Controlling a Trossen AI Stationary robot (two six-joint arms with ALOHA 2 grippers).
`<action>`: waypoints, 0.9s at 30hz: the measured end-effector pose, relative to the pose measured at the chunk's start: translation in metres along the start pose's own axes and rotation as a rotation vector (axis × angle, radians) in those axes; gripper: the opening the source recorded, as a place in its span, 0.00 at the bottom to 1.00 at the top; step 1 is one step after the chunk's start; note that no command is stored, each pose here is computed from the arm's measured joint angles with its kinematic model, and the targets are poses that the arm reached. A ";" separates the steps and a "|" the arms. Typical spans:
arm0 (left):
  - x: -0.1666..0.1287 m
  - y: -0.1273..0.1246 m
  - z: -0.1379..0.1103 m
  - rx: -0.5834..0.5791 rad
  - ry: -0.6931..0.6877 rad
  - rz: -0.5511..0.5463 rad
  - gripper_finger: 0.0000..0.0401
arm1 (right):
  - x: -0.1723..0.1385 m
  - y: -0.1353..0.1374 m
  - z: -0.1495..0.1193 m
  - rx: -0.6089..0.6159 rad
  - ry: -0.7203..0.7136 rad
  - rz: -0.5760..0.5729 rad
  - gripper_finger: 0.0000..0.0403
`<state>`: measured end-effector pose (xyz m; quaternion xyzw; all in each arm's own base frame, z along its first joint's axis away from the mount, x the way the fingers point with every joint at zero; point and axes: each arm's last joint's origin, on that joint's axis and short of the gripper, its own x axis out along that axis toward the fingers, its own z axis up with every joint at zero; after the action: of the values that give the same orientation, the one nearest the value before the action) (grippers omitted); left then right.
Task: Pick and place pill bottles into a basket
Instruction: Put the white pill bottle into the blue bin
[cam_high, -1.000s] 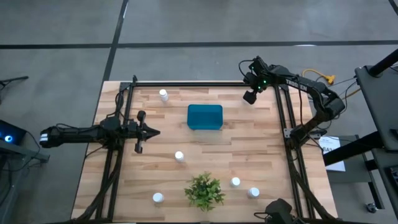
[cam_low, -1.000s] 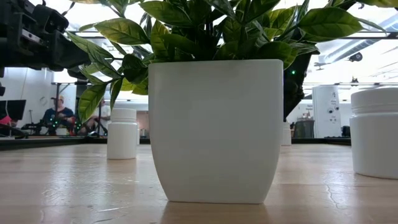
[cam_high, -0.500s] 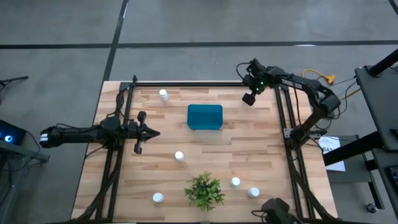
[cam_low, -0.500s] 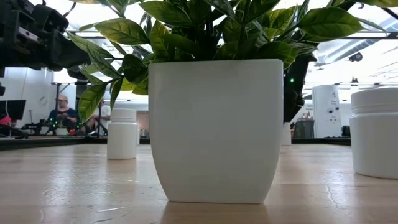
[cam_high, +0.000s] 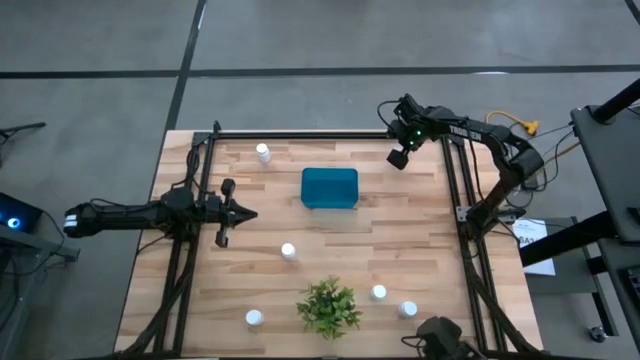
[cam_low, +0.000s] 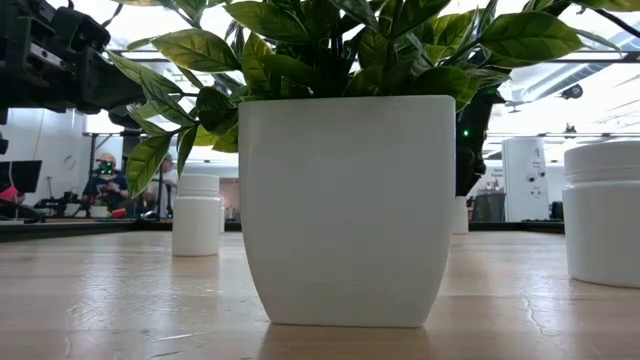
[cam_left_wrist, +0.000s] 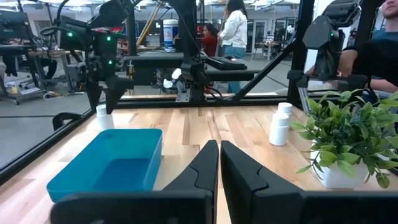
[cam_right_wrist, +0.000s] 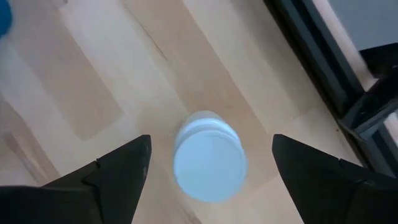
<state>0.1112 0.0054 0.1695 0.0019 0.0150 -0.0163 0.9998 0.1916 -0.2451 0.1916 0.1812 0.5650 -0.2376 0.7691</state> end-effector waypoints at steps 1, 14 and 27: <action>0.000 0.000 0.000 0.000 0.000 0.000 0.00 | 0.000 0.000 0.000 0.001 0.001 0.008 0.81; 0.000 0.000 0.000 0.000 0.000 0.001 0.00 | 0.002 0.001 -0.002 0.000 0.008 0.011 0.73; 0.000 0.000 0.000 0.000 0.000 0.003 0.00 | 0.002 0.001 -0.002 -0.027 0.016 0.013 0.42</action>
<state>0.1112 0.0055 0.1696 0.0018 0.0151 -0.0145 0.9998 0.1908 -0.2436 0.1891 0.1764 0.5729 -0.2233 0.7686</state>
